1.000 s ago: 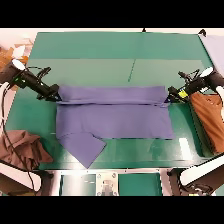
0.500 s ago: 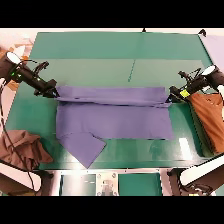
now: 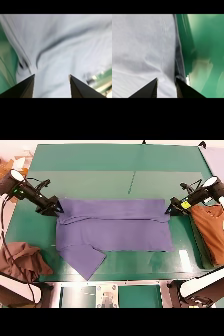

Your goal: Fold the shirts.

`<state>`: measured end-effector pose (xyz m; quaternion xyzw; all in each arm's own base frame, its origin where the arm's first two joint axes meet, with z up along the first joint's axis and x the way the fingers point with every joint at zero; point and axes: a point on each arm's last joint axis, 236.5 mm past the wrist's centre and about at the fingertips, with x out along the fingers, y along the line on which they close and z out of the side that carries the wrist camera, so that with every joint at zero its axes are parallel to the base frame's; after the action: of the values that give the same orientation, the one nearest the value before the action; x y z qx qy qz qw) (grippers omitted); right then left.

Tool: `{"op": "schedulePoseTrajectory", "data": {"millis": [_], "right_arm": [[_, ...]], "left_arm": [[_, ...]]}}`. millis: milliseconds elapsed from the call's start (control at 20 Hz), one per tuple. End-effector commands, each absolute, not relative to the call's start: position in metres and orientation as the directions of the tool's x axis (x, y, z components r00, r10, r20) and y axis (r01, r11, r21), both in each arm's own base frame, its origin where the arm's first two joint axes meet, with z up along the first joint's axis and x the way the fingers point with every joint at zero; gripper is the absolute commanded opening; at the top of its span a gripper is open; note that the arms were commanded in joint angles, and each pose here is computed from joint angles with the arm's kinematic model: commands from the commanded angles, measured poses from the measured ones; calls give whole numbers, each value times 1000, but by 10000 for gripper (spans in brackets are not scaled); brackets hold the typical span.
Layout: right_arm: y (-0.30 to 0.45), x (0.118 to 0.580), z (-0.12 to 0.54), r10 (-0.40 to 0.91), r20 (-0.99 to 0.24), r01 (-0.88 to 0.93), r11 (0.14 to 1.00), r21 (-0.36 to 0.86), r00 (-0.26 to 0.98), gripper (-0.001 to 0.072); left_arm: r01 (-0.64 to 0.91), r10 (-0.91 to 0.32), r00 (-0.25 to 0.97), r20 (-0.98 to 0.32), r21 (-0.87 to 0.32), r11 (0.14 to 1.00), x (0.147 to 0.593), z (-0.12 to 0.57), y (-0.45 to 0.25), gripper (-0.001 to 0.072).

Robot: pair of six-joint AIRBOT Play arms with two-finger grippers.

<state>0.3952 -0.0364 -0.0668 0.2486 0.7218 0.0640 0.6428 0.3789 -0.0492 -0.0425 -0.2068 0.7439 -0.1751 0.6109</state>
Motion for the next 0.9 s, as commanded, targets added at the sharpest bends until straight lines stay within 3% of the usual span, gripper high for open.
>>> {"op": "schedulePoseTrajectory", "data": {"millis": [0,150,350,400,450,500,650,850], "right_arm": [[-43,376,-42,421,-906,319,864,388,-39,247],[-48,317,-29,369,-927,353,878,324,-66,249],[-38,235,-37,346,-938,573,766,290,12,255],[-32,215,-43,341,-940,616,735,284,26,309],[-24,198,-51,340,-940,641,715,281,32,392],[-15,183,-59,344,-938,655,700,284,38,444],[6,166,-81,369,-926,677,661,324,83,445],[29,177,-105,429,-882,700,569,430,194,445]], "left_arm": [[-152,-533,-264,-804,-511,846,342,-32,-54,492],[-144,-490,-180,-853,-470,871,308,-27,-53,492],[-187,-443,-20,-896,-432,882,245,-25,-60,494],[-211,-444,19,-896,-437,874,230,-28,-65,509],[-233,-456,54,-888,-455,859,217,-33,-72,606],[-248,-476,85,-875,-482,841,207,-38,-79,624],[-313,-540,92,-836,-539,782,178,-63,-100,623],[-402,-590,102,-801,-575,712,159,-96,-116,622]]}}
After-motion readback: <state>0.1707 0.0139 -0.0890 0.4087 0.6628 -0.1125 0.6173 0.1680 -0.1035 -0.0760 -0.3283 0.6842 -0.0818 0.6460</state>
